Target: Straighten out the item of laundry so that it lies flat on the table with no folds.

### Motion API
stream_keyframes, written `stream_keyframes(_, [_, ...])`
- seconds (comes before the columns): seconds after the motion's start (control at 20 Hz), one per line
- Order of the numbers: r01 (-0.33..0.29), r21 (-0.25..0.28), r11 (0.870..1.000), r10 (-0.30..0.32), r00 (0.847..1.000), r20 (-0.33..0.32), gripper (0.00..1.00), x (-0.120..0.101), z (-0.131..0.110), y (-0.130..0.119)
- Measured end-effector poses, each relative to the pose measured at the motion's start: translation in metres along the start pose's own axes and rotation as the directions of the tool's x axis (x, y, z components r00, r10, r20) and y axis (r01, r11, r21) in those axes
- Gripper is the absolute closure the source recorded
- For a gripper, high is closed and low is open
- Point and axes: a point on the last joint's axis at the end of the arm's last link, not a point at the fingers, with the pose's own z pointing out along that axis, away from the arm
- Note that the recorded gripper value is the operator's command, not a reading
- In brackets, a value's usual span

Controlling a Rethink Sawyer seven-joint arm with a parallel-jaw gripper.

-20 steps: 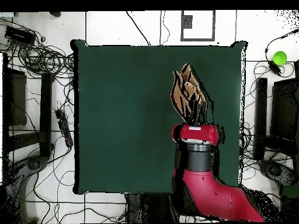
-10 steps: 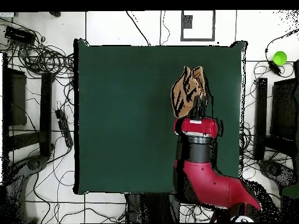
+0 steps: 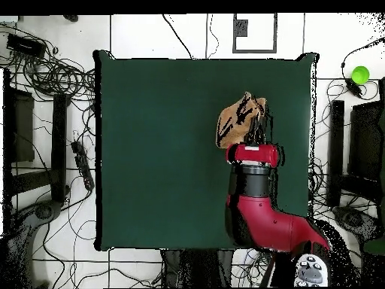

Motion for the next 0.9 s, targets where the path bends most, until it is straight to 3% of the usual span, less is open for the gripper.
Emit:
stream_keyframes(0.4, [0.021,0.004,1.000,-0.021,0.999,0.036,1.00,0.006,0.025,-0.004])
stream_keyframes(0.9, [0.045,0.044,0.998,-0.049,0.994,0.098,1.00,-0.007,0.057,-0.021])
